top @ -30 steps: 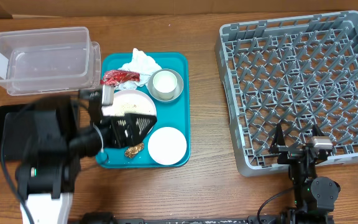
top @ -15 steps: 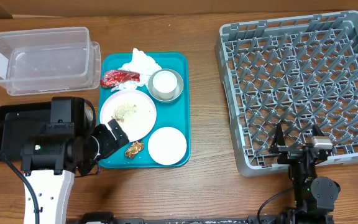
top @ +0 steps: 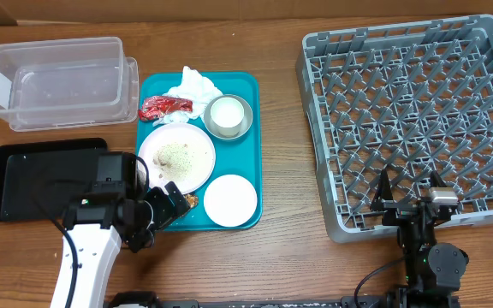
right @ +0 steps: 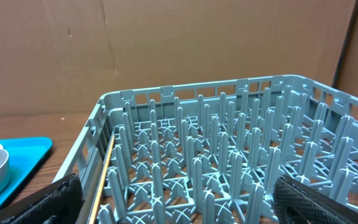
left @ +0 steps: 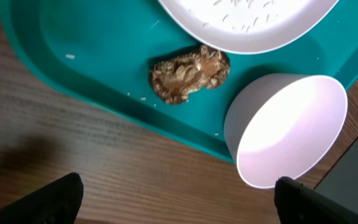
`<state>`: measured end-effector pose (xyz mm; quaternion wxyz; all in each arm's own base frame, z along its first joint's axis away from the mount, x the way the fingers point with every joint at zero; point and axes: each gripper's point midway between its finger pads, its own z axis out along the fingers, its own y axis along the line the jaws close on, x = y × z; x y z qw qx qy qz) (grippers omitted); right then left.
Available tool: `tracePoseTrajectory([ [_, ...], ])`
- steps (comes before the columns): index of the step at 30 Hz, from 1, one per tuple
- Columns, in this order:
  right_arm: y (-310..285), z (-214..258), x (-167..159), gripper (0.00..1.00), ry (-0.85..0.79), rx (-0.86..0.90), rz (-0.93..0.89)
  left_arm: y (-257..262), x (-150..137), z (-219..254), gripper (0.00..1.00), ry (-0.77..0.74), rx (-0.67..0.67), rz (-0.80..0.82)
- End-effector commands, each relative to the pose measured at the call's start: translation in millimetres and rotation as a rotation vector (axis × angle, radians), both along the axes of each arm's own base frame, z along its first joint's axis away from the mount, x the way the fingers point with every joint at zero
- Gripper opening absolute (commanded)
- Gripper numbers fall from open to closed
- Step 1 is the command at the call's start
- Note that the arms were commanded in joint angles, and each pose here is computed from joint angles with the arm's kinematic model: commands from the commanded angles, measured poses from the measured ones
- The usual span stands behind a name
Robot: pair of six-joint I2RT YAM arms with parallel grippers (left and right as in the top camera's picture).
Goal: Sort waste into correct bins and load items into the dishwasher
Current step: 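Move the left gripper down to the brown food scrap beside the plate, then close the left gripper on the brown food scrap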
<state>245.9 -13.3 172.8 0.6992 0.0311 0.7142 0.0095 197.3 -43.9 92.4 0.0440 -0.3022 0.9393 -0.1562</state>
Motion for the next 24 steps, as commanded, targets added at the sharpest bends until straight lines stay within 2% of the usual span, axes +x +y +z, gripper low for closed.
tracePoseTrajectory([
  [1,-1.9,-2.2,0.0,1.00,-0.002,-0.001,-0.010,10.5,5.8,-10.1,0.95,-0.007,0.080,-0.036],
  [3,-1.9,-2.2,0.0,1.00,-0.002,-0.001,-0.010,13.4,13.6,-15.3,0.88,-0.015,0.122,-0.049],
  [9,-1.8,-2.2,0.0,1.00,-0.002,-0.001,-0.009,-3.8,24.7,-35.0,0.89,0.014,0.134,-0.131],
  [18,-1.9,-2.2,0.0,1.00,-0.002,-0.001,-0.010,3.9,27.5,-61.7,0.88,0.090,0.253,-0.137],
  [24,-1.8,-2.2,0.0,1.00,-0.002,-0.001,-0.009,3.8,41.5,-64.8,0.77,0.041,0.267,-0.167],
])
